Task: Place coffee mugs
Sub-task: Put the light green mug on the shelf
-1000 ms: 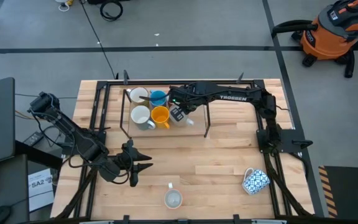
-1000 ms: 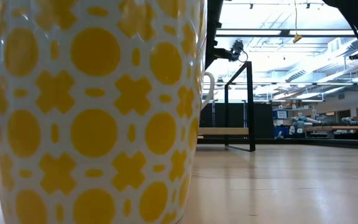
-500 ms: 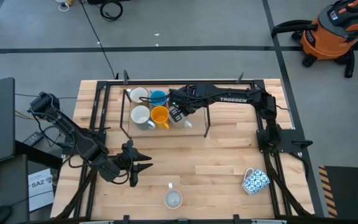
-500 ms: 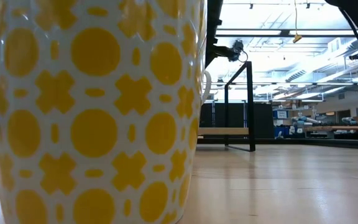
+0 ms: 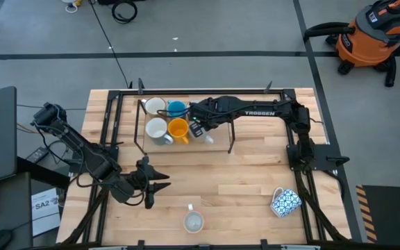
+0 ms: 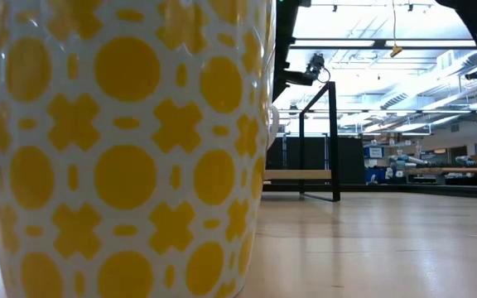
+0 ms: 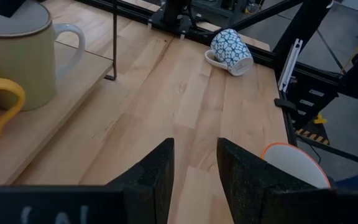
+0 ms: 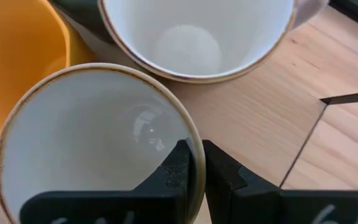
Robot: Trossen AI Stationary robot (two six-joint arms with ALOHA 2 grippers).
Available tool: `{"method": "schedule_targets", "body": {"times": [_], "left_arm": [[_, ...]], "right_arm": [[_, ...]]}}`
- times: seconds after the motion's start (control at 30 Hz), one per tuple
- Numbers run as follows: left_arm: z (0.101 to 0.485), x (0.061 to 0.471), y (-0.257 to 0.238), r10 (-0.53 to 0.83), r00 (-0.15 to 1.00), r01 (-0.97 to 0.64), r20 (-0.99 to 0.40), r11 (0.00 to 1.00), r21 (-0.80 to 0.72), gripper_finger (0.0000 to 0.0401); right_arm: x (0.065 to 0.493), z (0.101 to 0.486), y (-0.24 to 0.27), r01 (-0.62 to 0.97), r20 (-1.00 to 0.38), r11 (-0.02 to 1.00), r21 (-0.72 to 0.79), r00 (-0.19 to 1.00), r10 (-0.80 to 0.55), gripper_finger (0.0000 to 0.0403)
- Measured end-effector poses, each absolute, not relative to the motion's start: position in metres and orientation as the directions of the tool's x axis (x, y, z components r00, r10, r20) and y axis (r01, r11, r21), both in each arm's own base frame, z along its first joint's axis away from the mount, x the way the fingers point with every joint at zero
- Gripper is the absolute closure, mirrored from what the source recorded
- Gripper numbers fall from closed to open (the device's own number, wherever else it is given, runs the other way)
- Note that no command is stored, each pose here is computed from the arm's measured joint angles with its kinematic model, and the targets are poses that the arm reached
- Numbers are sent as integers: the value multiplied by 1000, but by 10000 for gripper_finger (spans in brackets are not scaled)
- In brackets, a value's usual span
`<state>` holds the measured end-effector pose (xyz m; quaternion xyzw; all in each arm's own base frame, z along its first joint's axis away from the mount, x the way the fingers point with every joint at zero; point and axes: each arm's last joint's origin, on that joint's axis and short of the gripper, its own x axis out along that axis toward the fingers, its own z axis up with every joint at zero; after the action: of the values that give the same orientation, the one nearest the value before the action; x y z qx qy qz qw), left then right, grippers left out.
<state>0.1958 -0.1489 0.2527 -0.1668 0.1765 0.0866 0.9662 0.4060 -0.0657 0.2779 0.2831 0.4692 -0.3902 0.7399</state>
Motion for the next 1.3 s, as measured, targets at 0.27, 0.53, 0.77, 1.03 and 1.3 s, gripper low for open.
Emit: {"method": "schedule_targets", "body": {"times": [0.27,0.53,0.77,1.03,1.3], "left_arm": [[253,196,-149,92,922,-212,-376,933,-290,273],[252,196,-149,93,922,-212,-376,933,-290,273],[253,196,-149,92,922,-212,-376,933,-290,273],[253,196,-149,92,922,-212,-376,933,-290,273],[252,196,-149,93,922,-212,-376,933,-290,273]], "right_arm": [[407,275,-67,845,-920,532,56,251,-302,344],[407,275,-67,832,-920,552,47,252,-301,334],[408,275,-67,822,-915,567,52,267,-304,313],[411,276,-67,821,-908,567,68,287,-307,284],[411,276,-68,809,-903,586,47,286,-322,283]]}}
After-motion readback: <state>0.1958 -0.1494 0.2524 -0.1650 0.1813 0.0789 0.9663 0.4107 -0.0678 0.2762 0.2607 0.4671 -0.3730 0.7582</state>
